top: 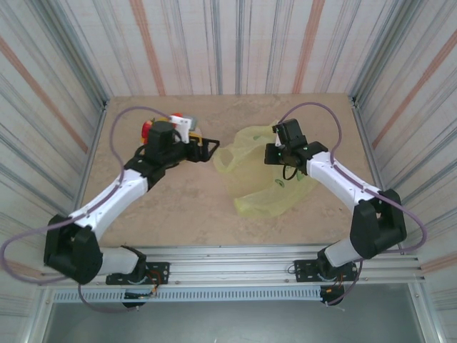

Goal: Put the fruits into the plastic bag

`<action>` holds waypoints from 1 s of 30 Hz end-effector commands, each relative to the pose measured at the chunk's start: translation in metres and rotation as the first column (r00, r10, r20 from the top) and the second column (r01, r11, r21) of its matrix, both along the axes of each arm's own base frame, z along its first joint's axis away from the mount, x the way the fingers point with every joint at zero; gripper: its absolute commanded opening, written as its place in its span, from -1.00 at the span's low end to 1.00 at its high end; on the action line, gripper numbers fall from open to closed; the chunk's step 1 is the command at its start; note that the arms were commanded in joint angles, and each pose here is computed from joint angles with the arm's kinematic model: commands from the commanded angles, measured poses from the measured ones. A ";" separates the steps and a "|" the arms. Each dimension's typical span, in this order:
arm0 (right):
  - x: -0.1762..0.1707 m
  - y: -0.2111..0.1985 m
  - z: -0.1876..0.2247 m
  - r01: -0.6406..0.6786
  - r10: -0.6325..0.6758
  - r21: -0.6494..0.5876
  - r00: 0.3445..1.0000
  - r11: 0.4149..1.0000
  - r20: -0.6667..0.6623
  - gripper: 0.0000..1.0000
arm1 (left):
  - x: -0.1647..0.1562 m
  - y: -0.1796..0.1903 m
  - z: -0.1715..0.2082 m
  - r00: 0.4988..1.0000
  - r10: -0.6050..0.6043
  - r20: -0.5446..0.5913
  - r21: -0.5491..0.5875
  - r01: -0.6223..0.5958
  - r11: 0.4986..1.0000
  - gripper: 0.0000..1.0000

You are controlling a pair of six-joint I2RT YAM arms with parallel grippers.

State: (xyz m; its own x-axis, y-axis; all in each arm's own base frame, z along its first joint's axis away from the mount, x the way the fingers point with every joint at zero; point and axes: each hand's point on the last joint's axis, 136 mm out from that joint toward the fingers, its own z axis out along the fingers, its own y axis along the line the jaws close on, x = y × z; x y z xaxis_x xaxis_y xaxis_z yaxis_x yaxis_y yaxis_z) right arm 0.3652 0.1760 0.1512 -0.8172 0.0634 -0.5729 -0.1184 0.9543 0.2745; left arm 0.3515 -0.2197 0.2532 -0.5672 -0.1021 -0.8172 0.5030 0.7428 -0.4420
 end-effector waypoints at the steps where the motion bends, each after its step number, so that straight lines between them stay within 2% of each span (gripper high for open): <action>1: 0.006 0.017 0.002 0.015 -0.010 0.106 0.999 0.994 -0.046 -1.00 | -0.006 0.029 -0.003 0.995 0.093 -0.048 -0.058 -0.095 0.994 0.90; 8: 0.018 0.020 0.001 0.020 -0.012 0.154 0.998 0.988 -0.055 -1.00 | -0.002 0.115 -0.037 0.915 0.378 -0.137 -0.024 -0.385 0.923 0.88; 13: 0.023 0.014 0.000 0.028 -0.018 0.179 0.998 0.983 -0.060 -1.00 | -0.002 0.154 -0.064 0.838 0.515 -0.181 0.036 -0.518 0.855 0.86; 20: 0.029 0.003 0.000 0.049 -0.035 0.205 0.997 0.978 -0.071 -1.00 | 0.016 0.148 -0.084 0.838 0.501 -0.215 0.121 -0.486 0.865 0.82; 26: 0.030 -0.003 -0.005 0.061 -0.036 0.217 0.993 0.974 -0.117 -1.00 | 0.035 0.120 -0.107 0.875 0.449 -0.180 0.384 -0.358 0.851 0.82; 30: 0.027 -0.007 -0.006 0.047 -0.019 0.196 0.990 0.980 -0.143 -1.00 | 0.050 0.107 -0.120 0.898 0.409 -0.161 0.529 -0.271 0.804 0.81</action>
